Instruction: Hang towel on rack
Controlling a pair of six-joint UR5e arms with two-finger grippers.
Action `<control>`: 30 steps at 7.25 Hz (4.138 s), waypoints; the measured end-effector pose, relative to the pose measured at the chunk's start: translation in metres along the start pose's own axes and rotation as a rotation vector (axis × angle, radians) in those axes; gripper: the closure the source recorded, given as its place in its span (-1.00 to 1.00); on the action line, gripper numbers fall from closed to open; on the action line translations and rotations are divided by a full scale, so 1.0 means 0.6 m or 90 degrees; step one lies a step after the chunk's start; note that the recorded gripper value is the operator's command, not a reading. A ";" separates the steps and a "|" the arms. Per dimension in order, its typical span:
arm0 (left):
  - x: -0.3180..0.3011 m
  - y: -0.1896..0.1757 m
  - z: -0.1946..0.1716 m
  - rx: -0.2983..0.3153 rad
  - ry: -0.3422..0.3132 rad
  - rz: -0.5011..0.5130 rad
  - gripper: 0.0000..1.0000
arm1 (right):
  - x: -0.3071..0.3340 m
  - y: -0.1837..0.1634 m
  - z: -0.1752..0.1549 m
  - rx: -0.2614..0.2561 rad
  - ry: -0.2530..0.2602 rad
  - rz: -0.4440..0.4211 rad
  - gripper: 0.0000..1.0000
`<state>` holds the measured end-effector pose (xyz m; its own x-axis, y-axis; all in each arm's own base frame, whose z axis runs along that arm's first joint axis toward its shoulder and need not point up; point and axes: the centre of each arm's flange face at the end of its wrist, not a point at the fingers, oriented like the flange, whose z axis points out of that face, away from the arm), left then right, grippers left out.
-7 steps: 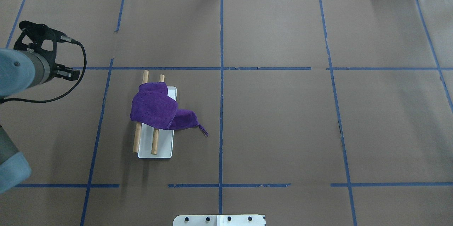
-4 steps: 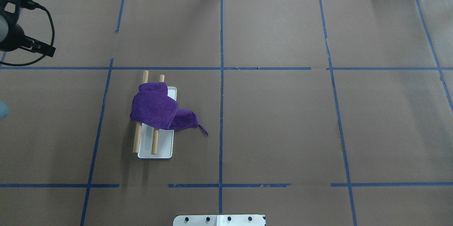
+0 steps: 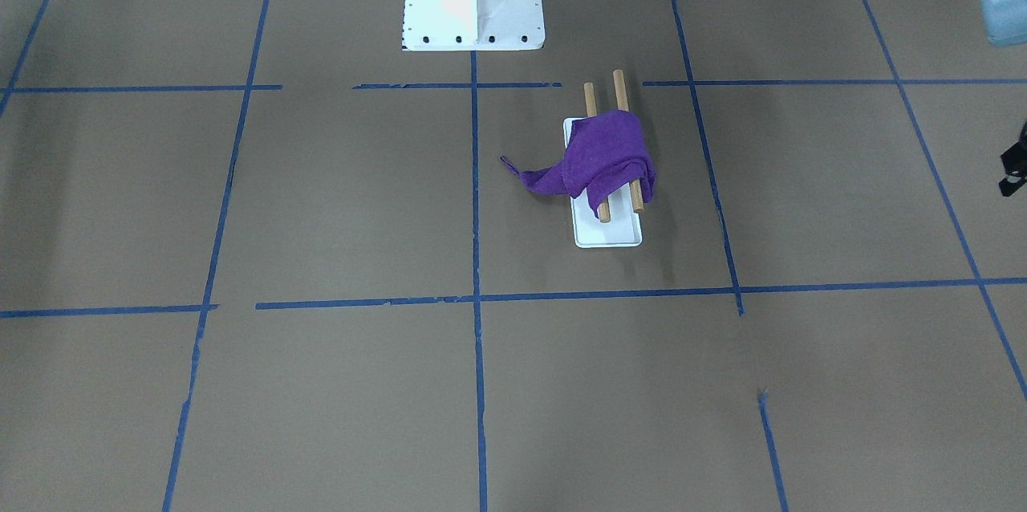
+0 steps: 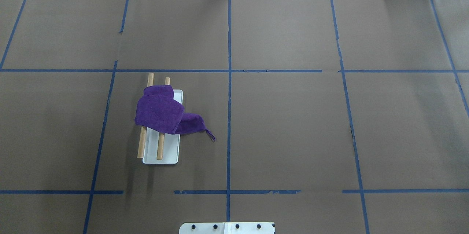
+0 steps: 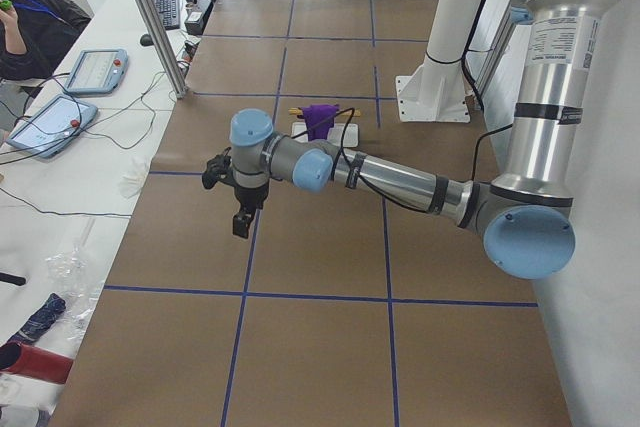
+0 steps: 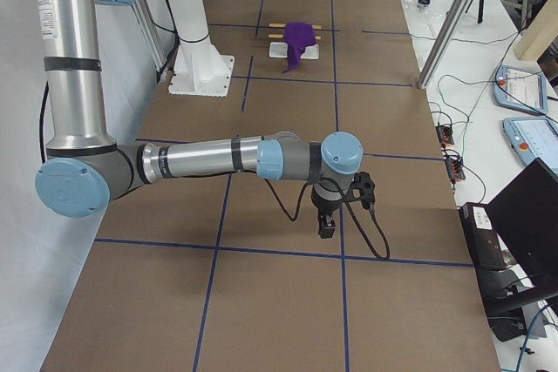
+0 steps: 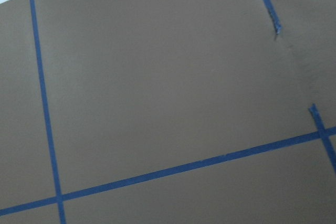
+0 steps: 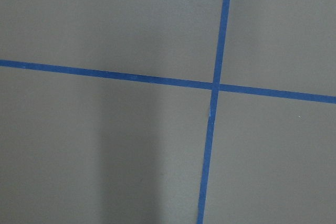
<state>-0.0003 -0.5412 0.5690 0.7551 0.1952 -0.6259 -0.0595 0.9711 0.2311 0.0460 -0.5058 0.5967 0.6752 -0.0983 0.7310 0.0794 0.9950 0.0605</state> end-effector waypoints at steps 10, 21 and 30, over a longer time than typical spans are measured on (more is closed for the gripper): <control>-0.106 0.093 0.018 -0.089 0.073 -0.128 -1.00 | 0.008 0.007 0.008 -0.003 -0.032 0.014 -1.00; -0.180 0.090 -0.039 -0.127 0.033 -0.154 -1.00 | 0.027 0.022 0.004 0.000 -0.032 0.024 -1.00; -0.161 0.097 -0.002 -0.138 0.037 -0.128 -1.00 | 0.031 0.027 0.008 -0.003 -0.031 0.028 -1.00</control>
<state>-0.0775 -0.5033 0.6423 0.7270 -0.0029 -0.6866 -0.0547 0.9966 -0.0622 0.0562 -0.4914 0.6145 0.6413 -0.0534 0.7654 0.0540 0.9982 0.0244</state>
